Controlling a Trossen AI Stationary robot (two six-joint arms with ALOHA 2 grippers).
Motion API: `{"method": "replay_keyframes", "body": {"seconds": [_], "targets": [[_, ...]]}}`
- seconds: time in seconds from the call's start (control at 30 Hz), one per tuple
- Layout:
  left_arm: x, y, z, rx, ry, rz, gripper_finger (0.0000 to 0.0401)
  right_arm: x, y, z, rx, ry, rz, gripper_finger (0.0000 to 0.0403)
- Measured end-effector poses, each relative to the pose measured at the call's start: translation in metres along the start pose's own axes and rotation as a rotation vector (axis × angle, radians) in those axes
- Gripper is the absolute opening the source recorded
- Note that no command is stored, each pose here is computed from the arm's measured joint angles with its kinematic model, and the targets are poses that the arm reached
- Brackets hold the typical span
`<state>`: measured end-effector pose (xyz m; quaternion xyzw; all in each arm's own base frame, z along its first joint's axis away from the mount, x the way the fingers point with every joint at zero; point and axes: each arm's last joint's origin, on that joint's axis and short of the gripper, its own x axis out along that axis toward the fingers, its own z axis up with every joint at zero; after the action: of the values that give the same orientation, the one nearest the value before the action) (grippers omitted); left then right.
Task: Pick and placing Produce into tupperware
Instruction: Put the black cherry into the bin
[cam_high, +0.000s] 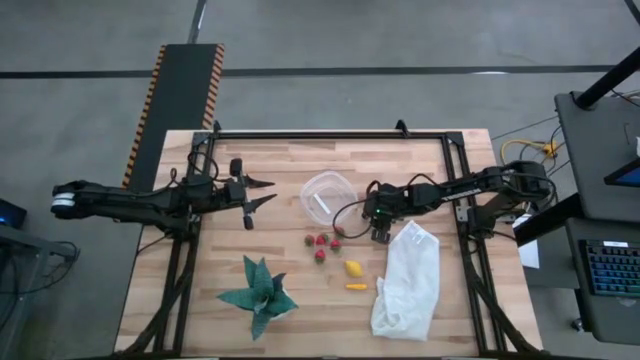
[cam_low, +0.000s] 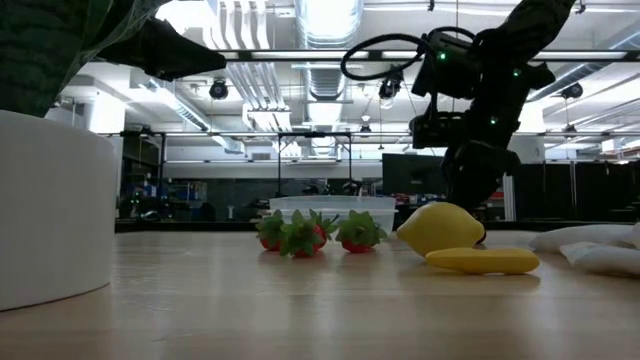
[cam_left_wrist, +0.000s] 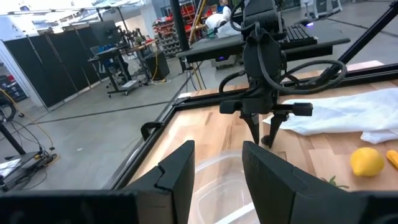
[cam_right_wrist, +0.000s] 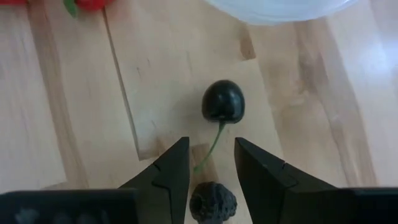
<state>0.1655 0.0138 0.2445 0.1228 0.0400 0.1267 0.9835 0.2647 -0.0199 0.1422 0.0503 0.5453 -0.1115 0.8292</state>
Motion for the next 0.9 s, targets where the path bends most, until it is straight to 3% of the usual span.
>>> {"method": "replay_keyframes", "body": {"seconds": [0.43,0.9], "targets": [[-0.0008,0.0004,0.0008,0.001,-0.006,0.002,0.0121,0.0067,0.0004,-0.0014,-0.007,0.026,-0.005,0.0107],[0.0,-0.0002,-0.0011,0.005,0.003,0.0,0.0121,0.0061,0.0006,0.0009,-0.024,0.02,-0.004,0.001]]}}
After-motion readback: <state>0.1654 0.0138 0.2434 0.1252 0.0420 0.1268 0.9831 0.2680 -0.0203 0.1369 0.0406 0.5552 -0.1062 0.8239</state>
